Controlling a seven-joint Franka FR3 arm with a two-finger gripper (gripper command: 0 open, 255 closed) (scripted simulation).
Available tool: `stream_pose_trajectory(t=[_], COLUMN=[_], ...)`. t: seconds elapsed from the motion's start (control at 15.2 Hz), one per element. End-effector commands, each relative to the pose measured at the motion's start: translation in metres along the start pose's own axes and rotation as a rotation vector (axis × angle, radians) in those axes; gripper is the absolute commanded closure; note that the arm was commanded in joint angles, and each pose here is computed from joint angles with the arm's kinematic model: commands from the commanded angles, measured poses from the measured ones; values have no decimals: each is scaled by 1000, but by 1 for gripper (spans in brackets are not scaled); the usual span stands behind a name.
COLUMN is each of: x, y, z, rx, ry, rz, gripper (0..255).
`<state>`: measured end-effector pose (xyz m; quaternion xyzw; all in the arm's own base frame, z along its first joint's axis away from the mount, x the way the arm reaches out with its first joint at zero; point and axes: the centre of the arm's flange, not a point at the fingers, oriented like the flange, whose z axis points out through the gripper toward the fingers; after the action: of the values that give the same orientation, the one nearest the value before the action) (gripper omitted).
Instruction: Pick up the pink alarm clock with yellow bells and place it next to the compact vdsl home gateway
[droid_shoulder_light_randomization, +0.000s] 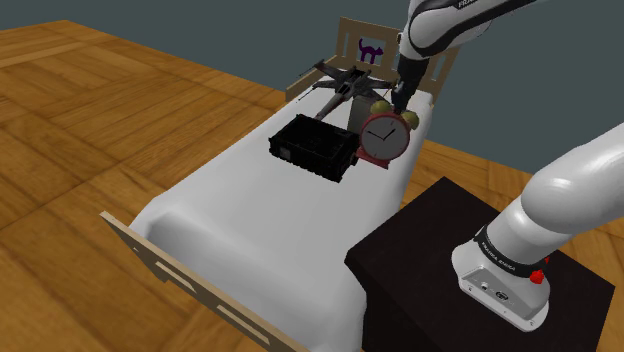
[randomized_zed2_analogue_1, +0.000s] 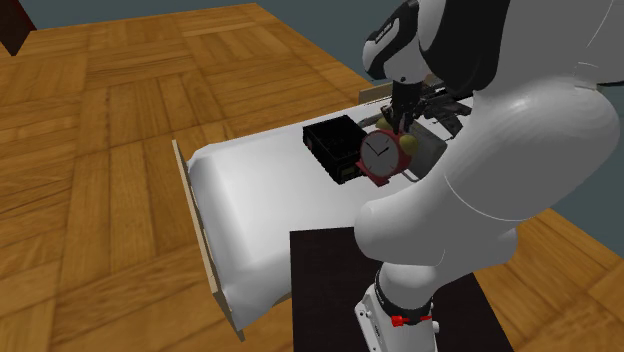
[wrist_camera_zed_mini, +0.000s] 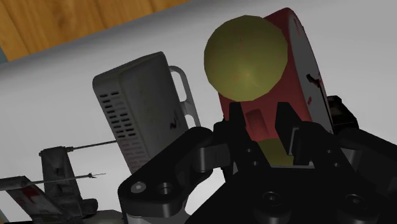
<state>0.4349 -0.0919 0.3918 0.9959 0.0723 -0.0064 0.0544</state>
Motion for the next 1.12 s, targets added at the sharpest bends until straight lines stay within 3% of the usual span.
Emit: stream_pose_trajectory(t=[0.0, 1.06], x=[1, 3], y=[-1, -10], z=[10, 90], rx=[-1, -1], ry=[3, 3], rz=[0, 0], gripper=[255, 255])
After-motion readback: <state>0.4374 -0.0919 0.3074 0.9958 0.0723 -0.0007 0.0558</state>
